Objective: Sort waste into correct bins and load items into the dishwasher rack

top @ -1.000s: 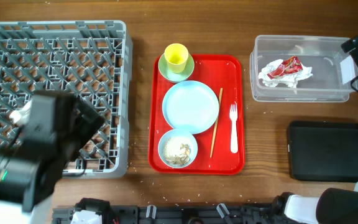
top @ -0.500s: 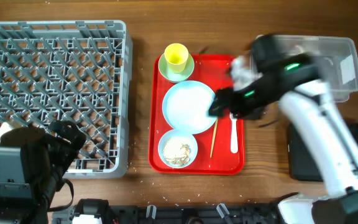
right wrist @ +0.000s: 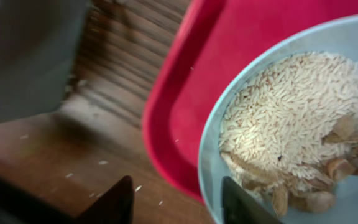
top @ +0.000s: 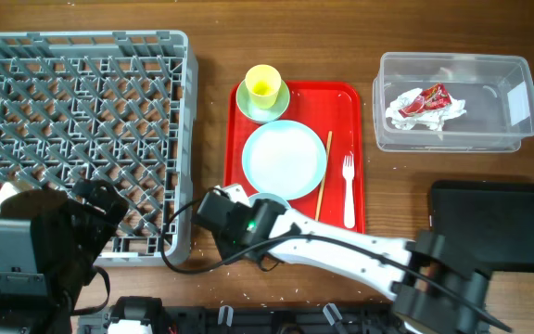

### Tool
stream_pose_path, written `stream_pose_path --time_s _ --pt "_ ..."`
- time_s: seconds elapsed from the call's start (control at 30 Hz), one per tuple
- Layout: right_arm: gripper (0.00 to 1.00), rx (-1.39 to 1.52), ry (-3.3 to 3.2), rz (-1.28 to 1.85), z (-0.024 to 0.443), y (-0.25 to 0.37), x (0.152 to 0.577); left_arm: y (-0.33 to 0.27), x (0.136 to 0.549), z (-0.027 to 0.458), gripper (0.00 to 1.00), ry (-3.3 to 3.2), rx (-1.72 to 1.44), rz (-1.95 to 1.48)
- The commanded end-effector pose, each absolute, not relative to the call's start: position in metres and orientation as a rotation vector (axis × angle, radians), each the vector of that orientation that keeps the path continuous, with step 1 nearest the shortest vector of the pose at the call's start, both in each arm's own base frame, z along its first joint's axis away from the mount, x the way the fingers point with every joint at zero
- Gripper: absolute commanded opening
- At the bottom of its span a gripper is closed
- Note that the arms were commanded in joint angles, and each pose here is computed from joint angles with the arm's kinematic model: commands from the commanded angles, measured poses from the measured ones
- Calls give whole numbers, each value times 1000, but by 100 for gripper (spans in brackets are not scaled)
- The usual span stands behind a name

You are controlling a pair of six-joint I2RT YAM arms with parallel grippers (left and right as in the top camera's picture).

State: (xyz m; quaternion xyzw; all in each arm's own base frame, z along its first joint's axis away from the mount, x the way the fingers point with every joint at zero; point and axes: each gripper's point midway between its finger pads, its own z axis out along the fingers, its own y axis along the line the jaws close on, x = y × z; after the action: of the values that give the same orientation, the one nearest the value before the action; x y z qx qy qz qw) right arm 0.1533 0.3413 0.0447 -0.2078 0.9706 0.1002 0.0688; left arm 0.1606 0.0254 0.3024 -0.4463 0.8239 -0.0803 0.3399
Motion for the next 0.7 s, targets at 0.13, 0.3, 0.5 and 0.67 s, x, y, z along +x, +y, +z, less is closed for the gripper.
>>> stream_pose_path --time_s 0.13,0.3,0.5,0.67 --pt "28 -671 2894 99 14 328 164 30 161 306 100 2123 -1166 -191" --pt "4 -686 2884 70 18 326 166 30 161 306 100 2123 -1166 -191" --pt "4 -721 2873 62 33 332 169 30 161 306 100 2123 -1166 -191" --pt "4 -693 2811 -163 57 309 186 30 161 306 100 2123 -1166 -191"
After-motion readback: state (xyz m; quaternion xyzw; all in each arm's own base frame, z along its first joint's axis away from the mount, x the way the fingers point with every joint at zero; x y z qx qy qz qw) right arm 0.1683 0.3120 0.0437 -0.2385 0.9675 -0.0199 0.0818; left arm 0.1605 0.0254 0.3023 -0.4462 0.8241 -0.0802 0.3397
